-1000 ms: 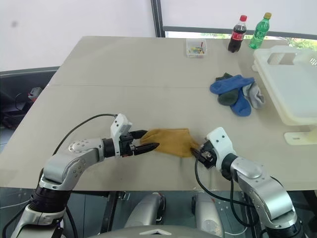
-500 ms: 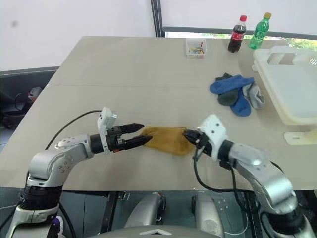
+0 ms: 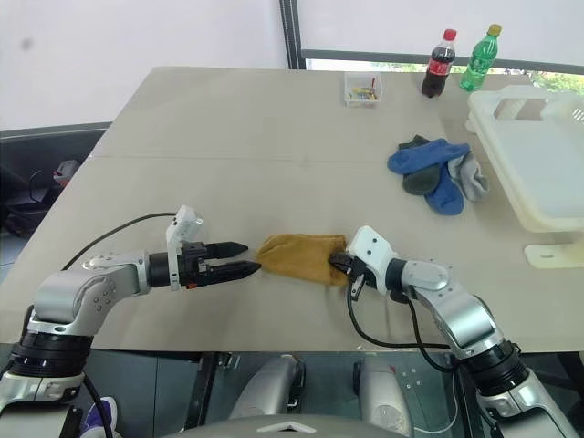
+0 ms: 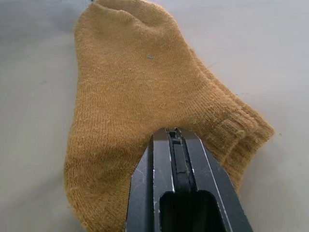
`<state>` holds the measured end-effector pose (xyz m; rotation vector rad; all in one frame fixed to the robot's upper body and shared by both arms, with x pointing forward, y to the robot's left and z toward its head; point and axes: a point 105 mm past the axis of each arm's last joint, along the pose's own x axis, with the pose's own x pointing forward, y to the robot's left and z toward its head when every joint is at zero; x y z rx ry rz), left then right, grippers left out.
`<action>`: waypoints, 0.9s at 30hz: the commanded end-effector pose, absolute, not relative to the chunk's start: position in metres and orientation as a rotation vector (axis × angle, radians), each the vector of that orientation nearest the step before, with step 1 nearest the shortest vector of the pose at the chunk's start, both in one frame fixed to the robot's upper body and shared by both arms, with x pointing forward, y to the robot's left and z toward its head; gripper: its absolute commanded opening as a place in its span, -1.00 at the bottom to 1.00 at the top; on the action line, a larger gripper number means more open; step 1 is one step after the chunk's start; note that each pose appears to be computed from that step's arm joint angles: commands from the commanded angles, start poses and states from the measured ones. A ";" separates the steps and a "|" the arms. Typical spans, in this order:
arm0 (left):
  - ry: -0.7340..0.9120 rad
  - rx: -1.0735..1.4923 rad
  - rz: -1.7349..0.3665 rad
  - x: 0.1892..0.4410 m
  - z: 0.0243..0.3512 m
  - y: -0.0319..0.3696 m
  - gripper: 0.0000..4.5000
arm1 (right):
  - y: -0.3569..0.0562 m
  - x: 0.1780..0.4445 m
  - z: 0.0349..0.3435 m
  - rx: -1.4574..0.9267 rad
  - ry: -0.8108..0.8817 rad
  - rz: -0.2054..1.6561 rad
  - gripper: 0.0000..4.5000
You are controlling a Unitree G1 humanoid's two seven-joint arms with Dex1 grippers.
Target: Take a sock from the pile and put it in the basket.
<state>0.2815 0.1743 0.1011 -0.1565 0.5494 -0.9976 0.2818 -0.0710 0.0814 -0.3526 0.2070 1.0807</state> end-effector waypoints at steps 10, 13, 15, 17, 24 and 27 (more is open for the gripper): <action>0.569 -0.249 -1.188 0.287 0.099 0.123 1.00 | -0.077 0.284 0.081 -0.365 0.219 1.036 -0.98; 0.544 -0.267 -1.224 0.286 0.105 0.118 1.00 | -0.078 0.284 0.081 -0.364 0.217 1.027 -0.98; 0.517 -0.295 -1.256 0.286 0.114 0.115 1.00 | -0.078 0.284 0.081 -0.360 0.215 1.019 -0.98; 0.507 -0.315 -1.295 0.284 0.120 0.111 1.00 | -0.078 0.285 0.082 -0.358 0.214 1.012 -0.98; 0.473 -0.346 -1.386 0.283 0.133 0.098 1.00 | -0.080 0.287 0.084 -0.356 0.210 0.990 -0.98; 0.487 -0.365 -1.431 0.281 0.136 0.092 1.00 | -0.083 0.288 0.086 -0.346 0.208 0.975 -0.98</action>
